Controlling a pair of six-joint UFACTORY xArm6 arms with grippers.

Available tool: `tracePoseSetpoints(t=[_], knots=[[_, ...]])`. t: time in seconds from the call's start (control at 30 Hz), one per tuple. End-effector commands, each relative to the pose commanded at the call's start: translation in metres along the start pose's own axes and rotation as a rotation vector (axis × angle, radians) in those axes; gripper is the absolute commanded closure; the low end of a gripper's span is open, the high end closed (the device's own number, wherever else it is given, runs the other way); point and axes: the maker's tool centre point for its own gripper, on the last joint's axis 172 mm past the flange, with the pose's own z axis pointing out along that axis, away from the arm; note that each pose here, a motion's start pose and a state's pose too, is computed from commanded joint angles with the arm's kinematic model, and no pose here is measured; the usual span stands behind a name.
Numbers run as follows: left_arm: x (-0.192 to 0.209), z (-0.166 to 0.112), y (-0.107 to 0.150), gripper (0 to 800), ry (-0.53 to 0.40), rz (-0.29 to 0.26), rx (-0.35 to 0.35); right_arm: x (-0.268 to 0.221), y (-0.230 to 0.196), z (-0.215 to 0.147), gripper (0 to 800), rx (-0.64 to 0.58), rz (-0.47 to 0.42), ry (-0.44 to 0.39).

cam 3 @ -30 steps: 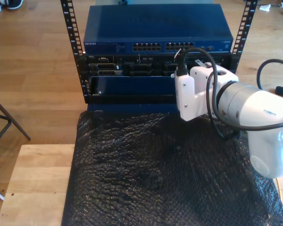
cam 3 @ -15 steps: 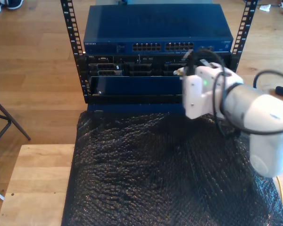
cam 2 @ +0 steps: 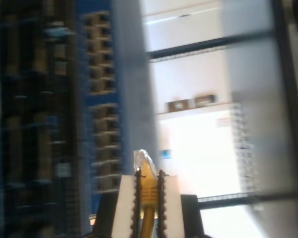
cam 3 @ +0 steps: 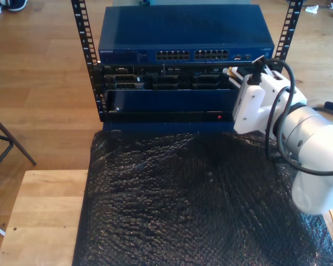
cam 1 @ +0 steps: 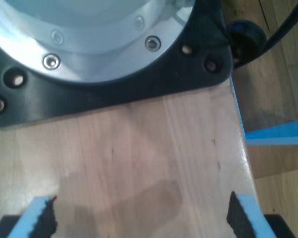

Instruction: Grab the cable and plug it in

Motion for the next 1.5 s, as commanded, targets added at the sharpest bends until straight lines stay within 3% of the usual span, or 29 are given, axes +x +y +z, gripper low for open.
tracePoseSetpoints(t=[0.3, 0.53, 1.1, 1.5], knots=[[0.000, 0.000, 0.000, 0, -0.002, 0.000, 0.000, -0.004, -0.021, 0.008, 800, 0.019, -0.003, -0.034], [0.000, 0.000, 0.000, 0, -0.002, 0.000, 0.000, -0.035, -0.032, 0.023, 800, -0.038, -0.125, -0.147], [0.000, 0.000, 0.000, 0, -0.002, 0.000, 0.000, -0.074, -0.039, 0.061, 800, -0.155, -0.168, -0.414], [0.000, 0.000, 0.000, 0, -0.002, 0.000, 0.000, -0.056, -0.044, 0.071, 800, -0.221, -0.177, -0.456]])
